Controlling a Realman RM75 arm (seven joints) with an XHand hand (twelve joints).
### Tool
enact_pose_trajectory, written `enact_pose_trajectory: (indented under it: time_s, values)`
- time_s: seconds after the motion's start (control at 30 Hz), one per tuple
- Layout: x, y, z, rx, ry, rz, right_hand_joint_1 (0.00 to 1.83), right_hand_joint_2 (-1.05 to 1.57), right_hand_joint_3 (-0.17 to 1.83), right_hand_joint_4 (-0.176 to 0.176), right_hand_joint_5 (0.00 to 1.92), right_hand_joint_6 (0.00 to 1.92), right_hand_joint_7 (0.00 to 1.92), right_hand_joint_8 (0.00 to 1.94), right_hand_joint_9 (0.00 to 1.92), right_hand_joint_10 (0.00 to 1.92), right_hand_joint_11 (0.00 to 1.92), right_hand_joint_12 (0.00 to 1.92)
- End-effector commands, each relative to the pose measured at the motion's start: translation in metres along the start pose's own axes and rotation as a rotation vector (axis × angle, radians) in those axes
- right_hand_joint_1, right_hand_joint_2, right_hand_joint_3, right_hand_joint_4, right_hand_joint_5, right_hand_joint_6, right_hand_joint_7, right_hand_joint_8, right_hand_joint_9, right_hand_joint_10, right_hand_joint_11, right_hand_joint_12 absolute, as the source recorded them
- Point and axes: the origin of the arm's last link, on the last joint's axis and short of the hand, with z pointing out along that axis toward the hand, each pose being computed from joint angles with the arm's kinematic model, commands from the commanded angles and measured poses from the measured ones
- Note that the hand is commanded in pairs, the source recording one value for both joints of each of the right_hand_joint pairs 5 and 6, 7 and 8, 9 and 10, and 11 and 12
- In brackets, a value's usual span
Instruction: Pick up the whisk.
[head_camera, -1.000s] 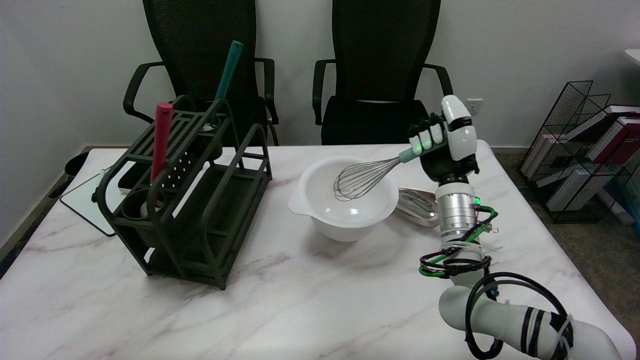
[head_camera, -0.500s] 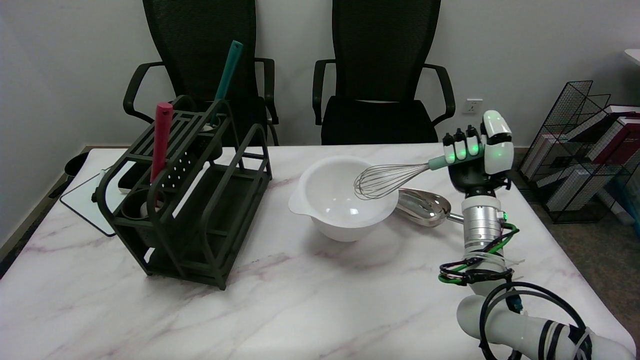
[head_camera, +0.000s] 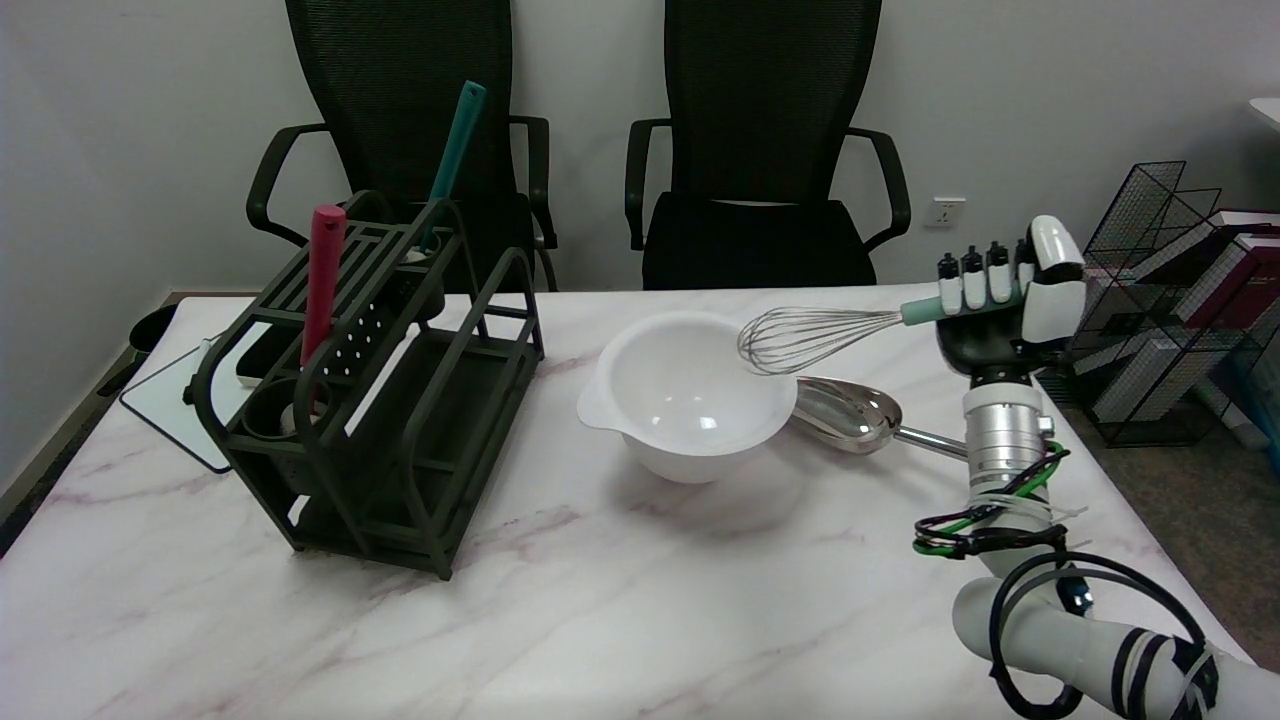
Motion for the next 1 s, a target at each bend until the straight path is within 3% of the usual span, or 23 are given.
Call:
enact_pose_trajectory:
  time_s: [0.03, 0.17, 0.53, 0.83, 1.0]
  values:
    - [0.001, -0.056, 0.023, 0.115, -0.081, 0.040, 0.96, 1.16, 1.01, 0.000, 1.92, 1.92, 1.92, 1.92, 1.92, 1.92, 1.92, 1.92]
    - [-0.003, -0.070, 0.031, 0.160, -0.118, -0.036, 0.96, 1.15, 0.98, 0.000, 1.92, 1.92, 1.92, 1.92, 1.92, 1.92, 1.92, 1.92]
    - [-0.015, -0.082, 0.053, 0.127, -0.203, -0.358, 1.02, 1.21, 0.85, 0.000, 1.92, 1.92, 1.92, 1.92, 1.92, 1.92, 1.92, 1.92]
    - [-0.058, -0.030, 0.056, -0.082, -0.279, -0.280, 1.04, 1.28, 0.81, 0.000, 1.92, 1.92, 1.92, 1.92, 1.92, 1.92, 1.92, 1.92]
    - [-0.092, 0.006, 0.056, -0.251, -0.427, -0.348, 1.06, 1.34, 0.71, 0.000, 1.92, 1.92, 1.92, 1.92, 1.92, 1.92, 1.92, 1.92]
